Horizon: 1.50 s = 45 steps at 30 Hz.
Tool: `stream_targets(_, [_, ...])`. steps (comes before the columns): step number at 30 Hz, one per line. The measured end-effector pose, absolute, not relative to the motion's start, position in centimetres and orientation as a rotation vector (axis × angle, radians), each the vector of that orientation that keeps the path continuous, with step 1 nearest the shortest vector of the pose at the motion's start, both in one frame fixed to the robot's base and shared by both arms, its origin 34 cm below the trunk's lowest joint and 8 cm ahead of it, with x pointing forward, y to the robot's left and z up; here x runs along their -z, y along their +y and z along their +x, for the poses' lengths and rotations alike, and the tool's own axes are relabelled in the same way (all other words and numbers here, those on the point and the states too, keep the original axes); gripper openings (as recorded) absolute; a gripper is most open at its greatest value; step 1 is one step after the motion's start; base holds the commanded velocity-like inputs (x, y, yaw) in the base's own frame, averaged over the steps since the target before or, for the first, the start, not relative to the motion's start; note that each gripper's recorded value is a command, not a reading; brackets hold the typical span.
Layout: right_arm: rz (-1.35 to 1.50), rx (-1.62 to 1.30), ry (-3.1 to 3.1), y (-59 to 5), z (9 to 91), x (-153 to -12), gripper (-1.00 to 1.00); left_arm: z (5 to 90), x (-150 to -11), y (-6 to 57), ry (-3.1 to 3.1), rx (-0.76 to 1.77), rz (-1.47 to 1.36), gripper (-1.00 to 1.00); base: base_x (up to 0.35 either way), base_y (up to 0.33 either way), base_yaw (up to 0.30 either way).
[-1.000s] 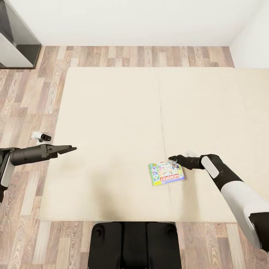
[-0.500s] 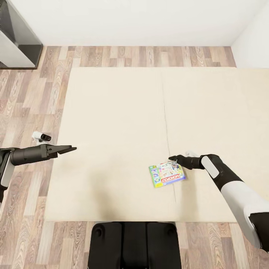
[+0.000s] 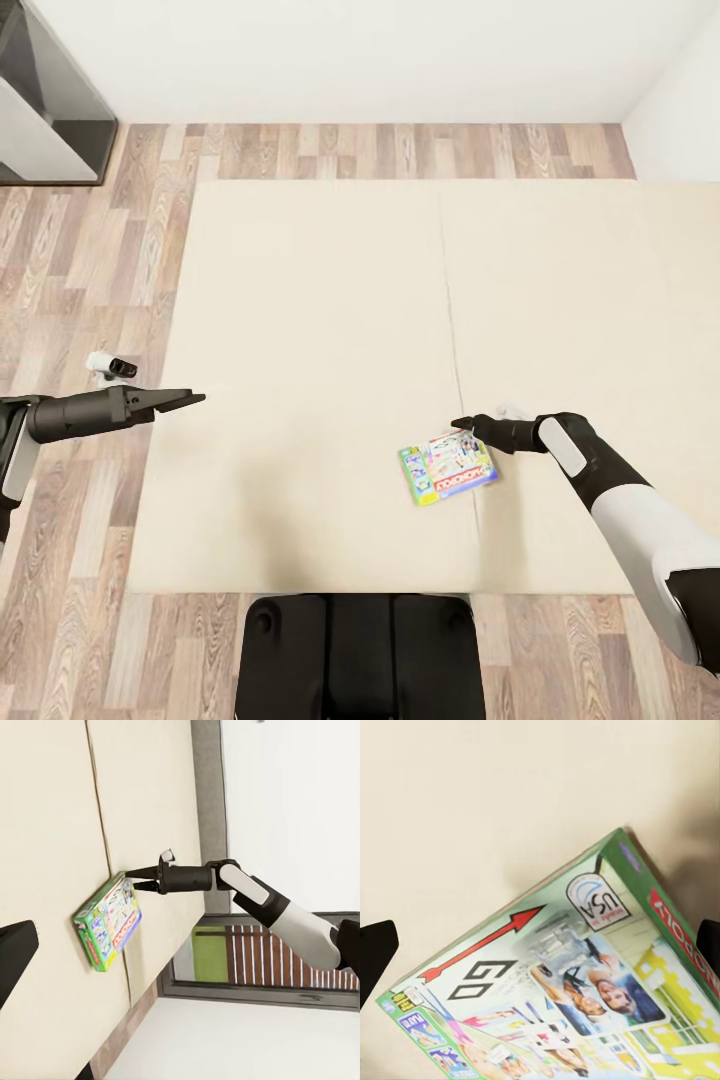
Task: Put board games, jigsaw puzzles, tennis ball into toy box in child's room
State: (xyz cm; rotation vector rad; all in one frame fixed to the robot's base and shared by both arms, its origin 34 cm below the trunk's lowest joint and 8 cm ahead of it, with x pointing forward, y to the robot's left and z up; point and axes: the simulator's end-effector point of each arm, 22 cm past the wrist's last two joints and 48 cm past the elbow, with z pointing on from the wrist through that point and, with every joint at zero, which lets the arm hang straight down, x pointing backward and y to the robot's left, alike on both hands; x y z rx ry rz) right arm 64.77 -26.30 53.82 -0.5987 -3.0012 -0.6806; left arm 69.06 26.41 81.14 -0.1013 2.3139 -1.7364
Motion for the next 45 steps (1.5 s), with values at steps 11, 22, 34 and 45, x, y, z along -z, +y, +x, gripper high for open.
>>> stream_targets(11, [-0.604, 0.681, -2.999, -26.4, 64.7, -53.8, 1.00, 69.1, -81.1, 26.4, 2.314, 1.736, -0.102, 1.00, 0.000, 0.026, 0.000])
stream_targets(22, [-0.605, 0.675, -2.987, -26.5, 64.3, -53.7, 1.00, 69.1, -81.1, 26.5, 2.315, 1.735, -0.101, 1.00, 0.000, 0.000, 0.000])
stream_targets(34, [-0.602, 0.663, -2.982, -27.0, 64.1, -53.7, 1.00, 69.1, -81.1, 26.5, 2.315, 1.735, -0.102, 1.00, 0.000, 0.000, 0.000])
stream_targets(45, [-0.622, 0.625, -2.942, -27.6, 62.2, -52.9, 1.00, 69.1, -81.2, 26.4, 2.313, 1.737, -0.102, 1.00, 0.000, 0.000, 0.000])
